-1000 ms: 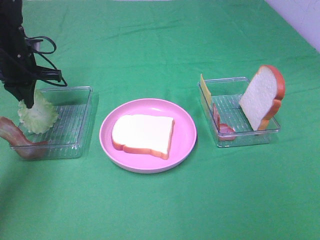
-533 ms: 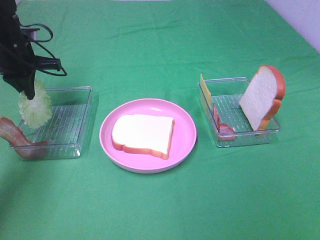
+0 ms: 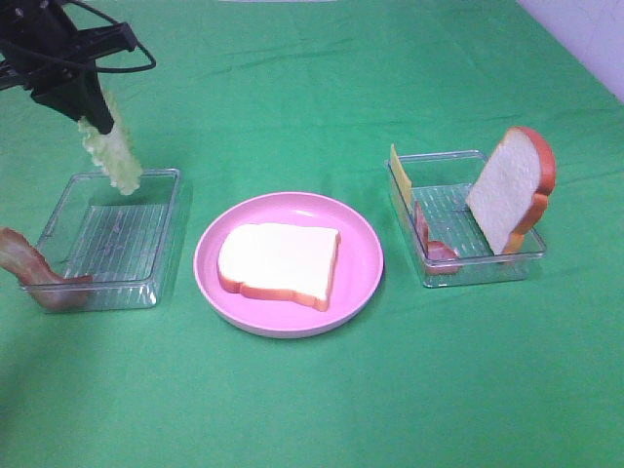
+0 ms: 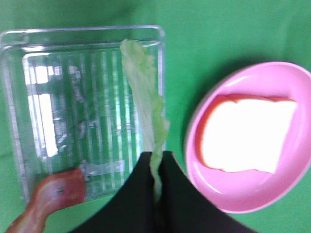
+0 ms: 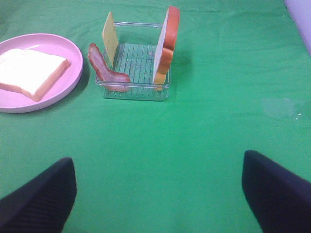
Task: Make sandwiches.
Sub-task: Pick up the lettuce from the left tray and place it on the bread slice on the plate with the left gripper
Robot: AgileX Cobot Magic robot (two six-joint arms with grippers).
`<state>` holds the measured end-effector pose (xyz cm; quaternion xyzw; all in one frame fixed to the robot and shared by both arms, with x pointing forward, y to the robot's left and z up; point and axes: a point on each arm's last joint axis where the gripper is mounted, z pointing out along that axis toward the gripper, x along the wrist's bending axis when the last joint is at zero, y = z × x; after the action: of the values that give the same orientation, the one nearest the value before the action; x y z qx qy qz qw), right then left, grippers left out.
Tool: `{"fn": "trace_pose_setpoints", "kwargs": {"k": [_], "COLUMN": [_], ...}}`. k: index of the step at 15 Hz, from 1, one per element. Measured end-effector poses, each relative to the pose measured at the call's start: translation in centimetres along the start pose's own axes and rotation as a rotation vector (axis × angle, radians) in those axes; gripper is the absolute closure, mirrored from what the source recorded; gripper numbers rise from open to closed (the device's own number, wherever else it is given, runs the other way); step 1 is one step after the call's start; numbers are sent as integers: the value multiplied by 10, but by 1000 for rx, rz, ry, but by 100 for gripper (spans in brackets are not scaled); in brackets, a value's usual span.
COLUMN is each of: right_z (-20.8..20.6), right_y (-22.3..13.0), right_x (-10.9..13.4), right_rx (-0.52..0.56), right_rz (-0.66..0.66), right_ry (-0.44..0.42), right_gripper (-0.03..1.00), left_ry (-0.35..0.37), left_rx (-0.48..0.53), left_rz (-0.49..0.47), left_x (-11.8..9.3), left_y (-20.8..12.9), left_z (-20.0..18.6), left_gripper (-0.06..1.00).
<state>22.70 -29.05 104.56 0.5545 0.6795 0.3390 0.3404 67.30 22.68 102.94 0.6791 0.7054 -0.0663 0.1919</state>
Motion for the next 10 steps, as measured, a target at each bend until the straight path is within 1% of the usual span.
{"fn": "trace_pose_setpoints", "kwargs": {"k": [1, 2, 4, 5, 7, 8, 9, 10], "right_z": [0, 0, 0, 0, 0, 0, 0, 0], "right_y": [0, 0, 0, 0, 0, 0, 0, 0], "right_x": [0, 0, 0, 0, 0, 0, 0, 0], "right_rx": [0, 0, 0, 0, 0, 0, 0, 0], "right_rz": [0, 0, 0, 0, 0, 0, 0, 0], "right_ry": [0, 0, 0, 0, 0, 0, 0, 0], "right_gripper": [10, 10, 10, 10, 10, 10, 10, 10], "left_ry": [-33, -138, -261, -292, -322, -332, -365, -380], "left_rx": [-4, -20, -35, -23, 38, 49, 81, 89], "left_rz": [10, 39, 83, 107, 142, 146, 155, 158], "left_x": [-4, -16, -29, -35, -47, -49, -56, -59], "left_y": [0, -2, -3, -6, -19, -21, -28, -31], "left_z": [-3, -11, -16, -12, 5, 8, 16, 18], "left_gripper": [94, 94, 94, 94, 94, 94, 94, 94]}}
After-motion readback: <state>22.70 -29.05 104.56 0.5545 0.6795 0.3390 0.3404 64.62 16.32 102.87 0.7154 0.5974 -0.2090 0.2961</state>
